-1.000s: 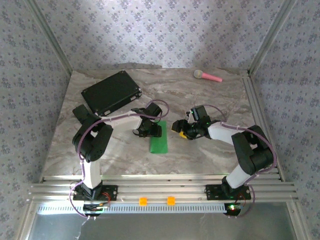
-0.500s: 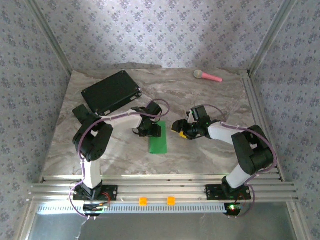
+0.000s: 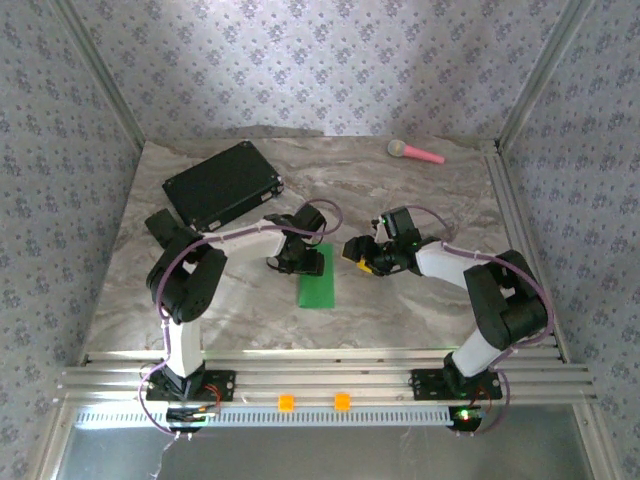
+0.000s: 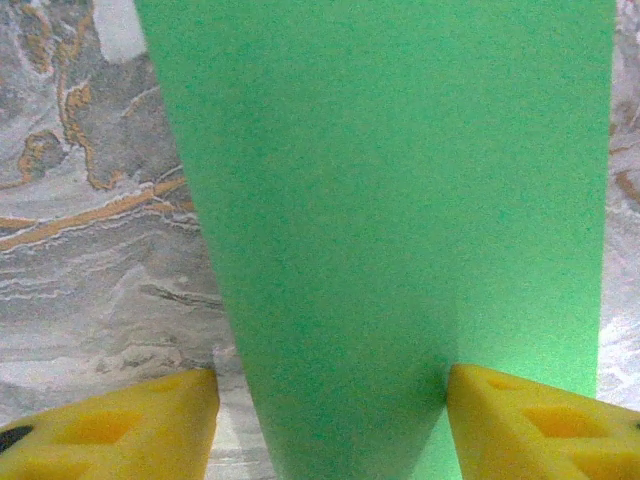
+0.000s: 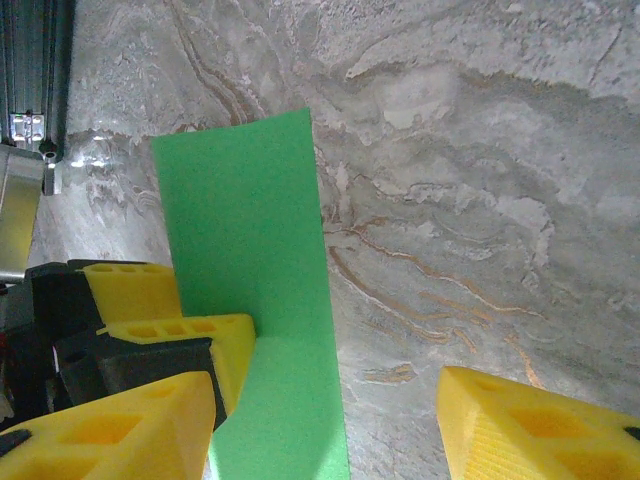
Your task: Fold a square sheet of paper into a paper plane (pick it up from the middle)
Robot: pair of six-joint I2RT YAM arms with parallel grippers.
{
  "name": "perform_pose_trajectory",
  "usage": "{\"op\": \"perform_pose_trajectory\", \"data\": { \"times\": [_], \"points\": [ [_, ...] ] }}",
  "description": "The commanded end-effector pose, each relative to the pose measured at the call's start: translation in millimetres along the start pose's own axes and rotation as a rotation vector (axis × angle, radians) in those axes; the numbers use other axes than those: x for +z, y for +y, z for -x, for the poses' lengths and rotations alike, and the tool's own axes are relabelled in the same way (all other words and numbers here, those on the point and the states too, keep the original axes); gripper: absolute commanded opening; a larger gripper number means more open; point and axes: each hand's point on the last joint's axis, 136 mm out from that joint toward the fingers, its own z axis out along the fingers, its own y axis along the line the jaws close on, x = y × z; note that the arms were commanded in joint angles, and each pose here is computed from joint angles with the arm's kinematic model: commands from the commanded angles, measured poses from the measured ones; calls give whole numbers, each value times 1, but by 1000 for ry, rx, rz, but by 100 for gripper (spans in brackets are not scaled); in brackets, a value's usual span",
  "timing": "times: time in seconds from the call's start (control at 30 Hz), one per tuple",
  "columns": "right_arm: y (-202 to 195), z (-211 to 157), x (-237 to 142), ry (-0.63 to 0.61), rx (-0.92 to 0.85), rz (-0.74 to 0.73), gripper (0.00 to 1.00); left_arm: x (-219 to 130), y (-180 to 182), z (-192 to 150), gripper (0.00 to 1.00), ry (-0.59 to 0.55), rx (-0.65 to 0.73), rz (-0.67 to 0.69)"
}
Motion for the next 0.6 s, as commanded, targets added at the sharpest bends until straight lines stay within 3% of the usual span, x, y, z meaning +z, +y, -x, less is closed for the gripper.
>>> {"op": "perform_pose_trajectory", "data": {
  "times": [0.0,0.1,0.17,0.57],
  "points": [
    [6,-2,0,20,-12,11,63,-5,-5,15,60,-45,49,-6],
    [5,-2,0,18,-10,7,63,-6,-3,17,53,-51,44,-15],
    [3,-3,0,17,-7,4,63,-7,-4,19,57,-55,40,-37],
    [5,-3,2,19,-9,7,63,-1,5,16,58,-14,99,-72]
  ]
}}
